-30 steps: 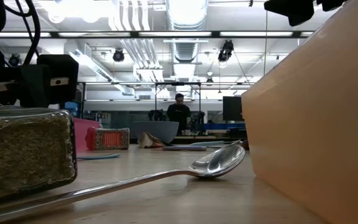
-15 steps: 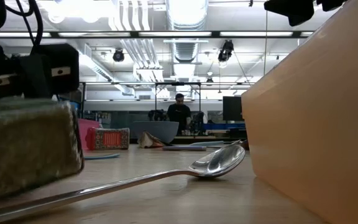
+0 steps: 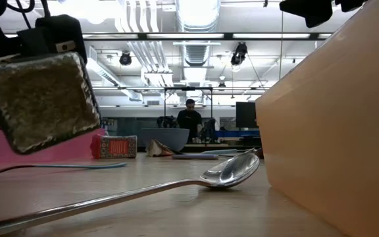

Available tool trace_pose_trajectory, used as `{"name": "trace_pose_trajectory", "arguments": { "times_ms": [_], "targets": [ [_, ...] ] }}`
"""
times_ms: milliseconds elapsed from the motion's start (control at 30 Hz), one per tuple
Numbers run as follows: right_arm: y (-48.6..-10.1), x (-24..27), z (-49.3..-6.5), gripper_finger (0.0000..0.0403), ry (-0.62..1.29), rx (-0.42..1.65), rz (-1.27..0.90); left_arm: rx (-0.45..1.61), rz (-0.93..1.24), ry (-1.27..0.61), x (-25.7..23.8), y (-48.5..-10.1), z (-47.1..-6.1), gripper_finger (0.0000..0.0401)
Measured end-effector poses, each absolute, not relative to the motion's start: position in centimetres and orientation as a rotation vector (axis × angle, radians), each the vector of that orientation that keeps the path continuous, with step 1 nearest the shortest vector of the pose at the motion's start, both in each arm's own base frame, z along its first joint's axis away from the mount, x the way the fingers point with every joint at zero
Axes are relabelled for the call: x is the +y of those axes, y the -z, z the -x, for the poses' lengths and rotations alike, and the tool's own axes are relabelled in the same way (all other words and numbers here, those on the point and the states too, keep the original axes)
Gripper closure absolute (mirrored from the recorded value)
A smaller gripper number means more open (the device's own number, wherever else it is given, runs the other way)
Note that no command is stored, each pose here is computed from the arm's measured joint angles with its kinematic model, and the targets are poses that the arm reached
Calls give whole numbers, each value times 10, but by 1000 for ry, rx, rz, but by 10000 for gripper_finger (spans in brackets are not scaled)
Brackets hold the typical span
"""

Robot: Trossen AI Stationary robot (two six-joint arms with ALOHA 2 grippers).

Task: Pick & Place Food Item
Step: Put the green seasoning bottle into the green bin

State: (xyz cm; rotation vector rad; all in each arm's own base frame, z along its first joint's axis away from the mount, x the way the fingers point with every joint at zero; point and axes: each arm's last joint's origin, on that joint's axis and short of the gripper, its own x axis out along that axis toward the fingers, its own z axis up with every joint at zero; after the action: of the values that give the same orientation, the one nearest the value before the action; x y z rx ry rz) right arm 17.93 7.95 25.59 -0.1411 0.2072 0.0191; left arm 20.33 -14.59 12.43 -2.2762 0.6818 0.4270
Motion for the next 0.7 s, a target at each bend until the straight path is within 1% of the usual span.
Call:
{"name": "trace_pose_trajectory", "arguments": {
  "times_ms": [267,533,700],
  "targets": [
    [-256,80,-179,126,-19,207,141,599,2081,-293,-143,-137,-203,200],
    [-256,80,-179,126,-19,207,141,491,1623,-81,-141,-158,-202,201],
    [-256,79,-179,126,-19,207,141,431,1376,35,-143,-177,-206,201]
  ]
}}
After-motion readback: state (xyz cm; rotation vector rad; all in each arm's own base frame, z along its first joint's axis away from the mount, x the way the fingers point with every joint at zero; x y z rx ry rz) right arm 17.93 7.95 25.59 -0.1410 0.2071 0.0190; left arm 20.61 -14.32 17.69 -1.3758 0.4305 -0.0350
